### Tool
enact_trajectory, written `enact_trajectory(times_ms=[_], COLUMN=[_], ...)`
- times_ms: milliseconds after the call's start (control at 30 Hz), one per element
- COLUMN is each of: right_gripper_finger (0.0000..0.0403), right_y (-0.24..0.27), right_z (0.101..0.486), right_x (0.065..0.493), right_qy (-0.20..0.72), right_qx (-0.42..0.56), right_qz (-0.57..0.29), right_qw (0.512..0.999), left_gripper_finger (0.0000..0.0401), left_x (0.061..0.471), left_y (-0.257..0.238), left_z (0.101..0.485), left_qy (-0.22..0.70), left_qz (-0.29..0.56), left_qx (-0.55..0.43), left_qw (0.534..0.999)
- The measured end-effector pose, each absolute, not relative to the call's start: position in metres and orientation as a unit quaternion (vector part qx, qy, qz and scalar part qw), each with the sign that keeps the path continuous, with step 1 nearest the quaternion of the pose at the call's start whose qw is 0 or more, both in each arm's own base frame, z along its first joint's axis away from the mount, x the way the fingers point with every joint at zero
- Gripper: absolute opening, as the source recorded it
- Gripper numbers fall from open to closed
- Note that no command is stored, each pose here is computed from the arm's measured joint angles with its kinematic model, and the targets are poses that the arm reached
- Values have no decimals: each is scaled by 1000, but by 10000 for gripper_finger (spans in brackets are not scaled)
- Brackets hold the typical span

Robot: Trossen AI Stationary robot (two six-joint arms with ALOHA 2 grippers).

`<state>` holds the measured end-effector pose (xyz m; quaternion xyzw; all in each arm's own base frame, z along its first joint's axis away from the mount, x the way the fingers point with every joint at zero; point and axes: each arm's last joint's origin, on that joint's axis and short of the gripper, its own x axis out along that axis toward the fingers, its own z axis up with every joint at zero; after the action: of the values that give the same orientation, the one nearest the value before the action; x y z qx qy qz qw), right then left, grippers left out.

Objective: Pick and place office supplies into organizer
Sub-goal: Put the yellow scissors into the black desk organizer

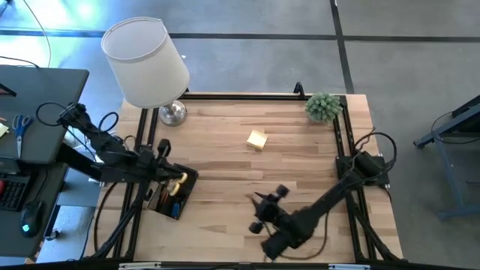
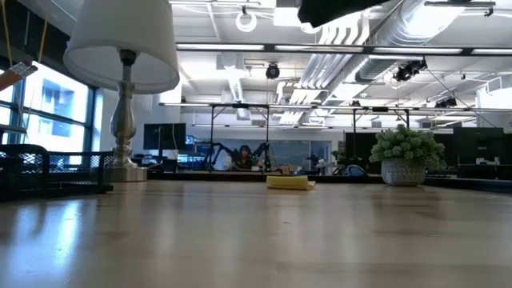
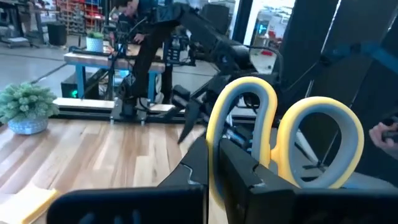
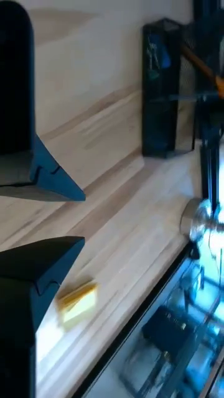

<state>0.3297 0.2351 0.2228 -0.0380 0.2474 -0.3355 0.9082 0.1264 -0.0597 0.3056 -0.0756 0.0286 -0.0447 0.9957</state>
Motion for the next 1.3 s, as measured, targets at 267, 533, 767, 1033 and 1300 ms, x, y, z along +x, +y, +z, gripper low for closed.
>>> enact_trajectory(times_ms=[267, 533, 767, 1033, 1300], right_gripper_finger=[94, 94, 94, 94, 94], right_y=[210, 179, 153, 124, 122], right_z=[243, 294, 322, 319, 315], right_x=[405, 424, 433, 443, 442], right_qy=[287, 149, 56, 71, 96], right_qx=[-42, -70, -84, -56, -54], right_qz=[-47, 28, 83, 80, 53], right_qw=[956, 986, 991, 993, 993], left_gripper_finger=[0, 0, 0, 0, 0], left_x=[108, 96, 84, 76, 63], left_y=[-62, -68, -71, -78, -81], left_z=[294, 291, 289, 251, 246], left_qy=[17, 25, 3, -21, -20], left_qz=[-46, -41, -13, 14, 40], left_qx=[-79, -58, -65, -97, -88], left_qw=[996, 997, 998, 995, 995])
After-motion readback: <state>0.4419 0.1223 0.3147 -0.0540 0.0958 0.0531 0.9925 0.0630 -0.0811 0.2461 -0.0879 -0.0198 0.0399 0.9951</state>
